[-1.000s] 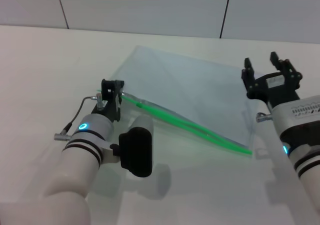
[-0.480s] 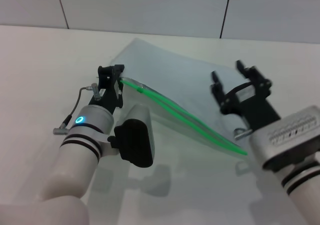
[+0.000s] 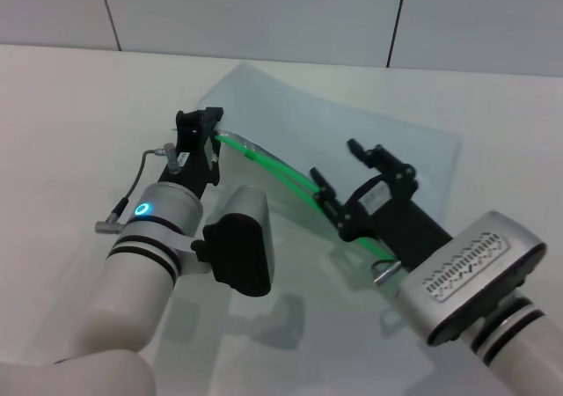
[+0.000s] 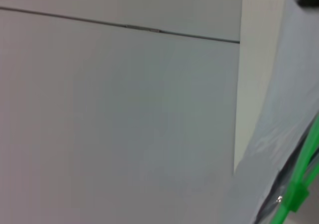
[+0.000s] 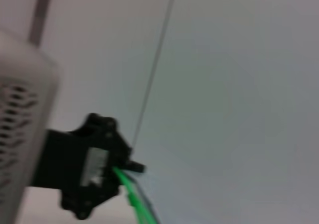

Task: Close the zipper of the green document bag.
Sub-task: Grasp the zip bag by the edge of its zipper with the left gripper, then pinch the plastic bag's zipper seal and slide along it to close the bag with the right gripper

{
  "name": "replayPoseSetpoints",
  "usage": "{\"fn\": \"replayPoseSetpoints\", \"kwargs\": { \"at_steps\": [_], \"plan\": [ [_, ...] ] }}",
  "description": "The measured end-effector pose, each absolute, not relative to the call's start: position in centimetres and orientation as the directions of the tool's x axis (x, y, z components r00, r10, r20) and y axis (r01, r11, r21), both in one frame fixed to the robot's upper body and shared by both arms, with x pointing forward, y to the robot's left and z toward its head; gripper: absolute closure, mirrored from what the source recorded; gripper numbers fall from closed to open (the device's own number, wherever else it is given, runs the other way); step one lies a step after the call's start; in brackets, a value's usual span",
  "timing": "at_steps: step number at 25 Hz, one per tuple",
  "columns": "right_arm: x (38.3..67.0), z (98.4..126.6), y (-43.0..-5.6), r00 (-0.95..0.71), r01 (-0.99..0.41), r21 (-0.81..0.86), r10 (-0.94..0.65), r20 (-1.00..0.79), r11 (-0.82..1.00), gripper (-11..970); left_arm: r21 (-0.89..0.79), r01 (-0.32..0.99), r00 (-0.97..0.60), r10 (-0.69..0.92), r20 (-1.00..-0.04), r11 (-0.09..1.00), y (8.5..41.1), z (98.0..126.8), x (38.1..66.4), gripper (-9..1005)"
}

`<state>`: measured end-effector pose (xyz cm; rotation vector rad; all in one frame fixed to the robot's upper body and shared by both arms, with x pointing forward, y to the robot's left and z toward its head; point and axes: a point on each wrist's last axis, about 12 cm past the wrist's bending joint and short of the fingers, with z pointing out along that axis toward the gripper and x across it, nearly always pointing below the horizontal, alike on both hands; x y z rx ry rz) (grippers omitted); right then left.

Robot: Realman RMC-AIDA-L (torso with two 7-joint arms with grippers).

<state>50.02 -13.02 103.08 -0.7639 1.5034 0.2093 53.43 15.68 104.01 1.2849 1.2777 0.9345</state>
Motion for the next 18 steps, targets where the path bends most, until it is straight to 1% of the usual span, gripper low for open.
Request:
{"fn": "replayPoseSetpoints", "kwargs": {
  "at_steps": [18],
  "plan": [
    [50.2, 104.3, -10.6, 0.194, -0.641, -0.375, -0.332, -0.923, 0.670, 384, 0.989, 0.128, 0.190, 0.976, -0.102, 0.079, 15.0, 104.4, 53.3, 928]
  ]
}}
